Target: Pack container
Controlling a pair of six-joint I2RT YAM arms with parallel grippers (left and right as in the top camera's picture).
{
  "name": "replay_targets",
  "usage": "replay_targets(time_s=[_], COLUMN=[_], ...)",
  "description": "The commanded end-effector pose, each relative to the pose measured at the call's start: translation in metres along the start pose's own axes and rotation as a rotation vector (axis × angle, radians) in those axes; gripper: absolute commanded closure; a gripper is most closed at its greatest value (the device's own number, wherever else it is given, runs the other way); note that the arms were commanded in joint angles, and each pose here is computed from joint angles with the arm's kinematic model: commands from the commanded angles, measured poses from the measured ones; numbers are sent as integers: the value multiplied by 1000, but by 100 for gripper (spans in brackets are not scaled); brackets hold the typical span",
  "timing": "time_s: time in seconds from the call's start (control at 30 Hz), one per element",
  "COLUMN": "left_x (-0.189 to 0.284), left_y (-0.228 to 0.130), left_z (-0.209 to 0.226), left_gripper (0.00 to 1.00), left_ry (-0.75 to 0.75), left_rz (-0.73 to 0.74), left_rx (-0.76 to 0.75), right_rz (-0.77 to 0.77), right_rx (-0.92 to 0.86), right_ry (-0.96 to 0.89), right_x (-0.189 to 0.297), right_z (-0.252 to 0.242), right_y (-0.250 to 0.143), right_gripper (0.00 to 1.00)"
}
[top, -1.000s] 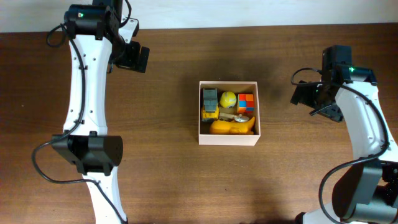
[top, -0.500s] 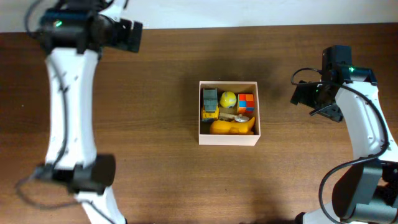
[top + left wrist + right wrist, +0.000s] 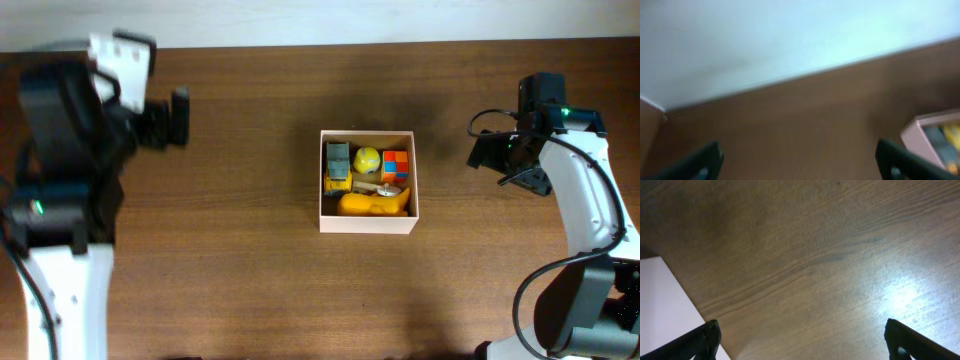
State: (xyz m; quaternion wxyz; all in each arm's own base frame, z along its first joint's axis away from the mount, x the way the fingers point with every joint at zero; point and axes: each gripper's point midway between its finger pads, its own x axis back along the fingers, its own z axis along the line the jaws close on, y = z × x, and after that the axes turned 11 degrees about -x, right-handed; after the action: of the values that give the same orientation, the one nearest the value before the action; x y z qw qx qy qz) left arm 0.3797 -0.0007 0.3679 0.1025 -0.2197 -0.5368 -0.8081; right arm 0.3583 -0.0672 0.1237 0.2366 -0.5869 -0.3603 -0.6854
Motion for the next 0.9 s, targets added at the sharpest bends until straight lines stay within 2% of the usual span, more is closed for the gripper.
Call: replay_targets(time_s=[0.0,0.33,0.63,0.87], left_x=[13,19,24,29], left_y=[-33,-119,-165,-179], left_z=[-26,-73,-100,-107], left_gripper=[1,1,1,1], left_ry=[-28,44,85,112], left_rz=[-95,-302,-440,-492], left_rx=[-20,-59,-90,-102], right_rz=[-12,-12,-12,-12], right_rx=[-13,-13,-13,-13], right_ry=[-17,-17,-17,-17], right_x=[0,0,0,0], right_z=[-4,-4,-4,-4], right_y=[3,3,3,3], right_gripper=[1,1,1,1])
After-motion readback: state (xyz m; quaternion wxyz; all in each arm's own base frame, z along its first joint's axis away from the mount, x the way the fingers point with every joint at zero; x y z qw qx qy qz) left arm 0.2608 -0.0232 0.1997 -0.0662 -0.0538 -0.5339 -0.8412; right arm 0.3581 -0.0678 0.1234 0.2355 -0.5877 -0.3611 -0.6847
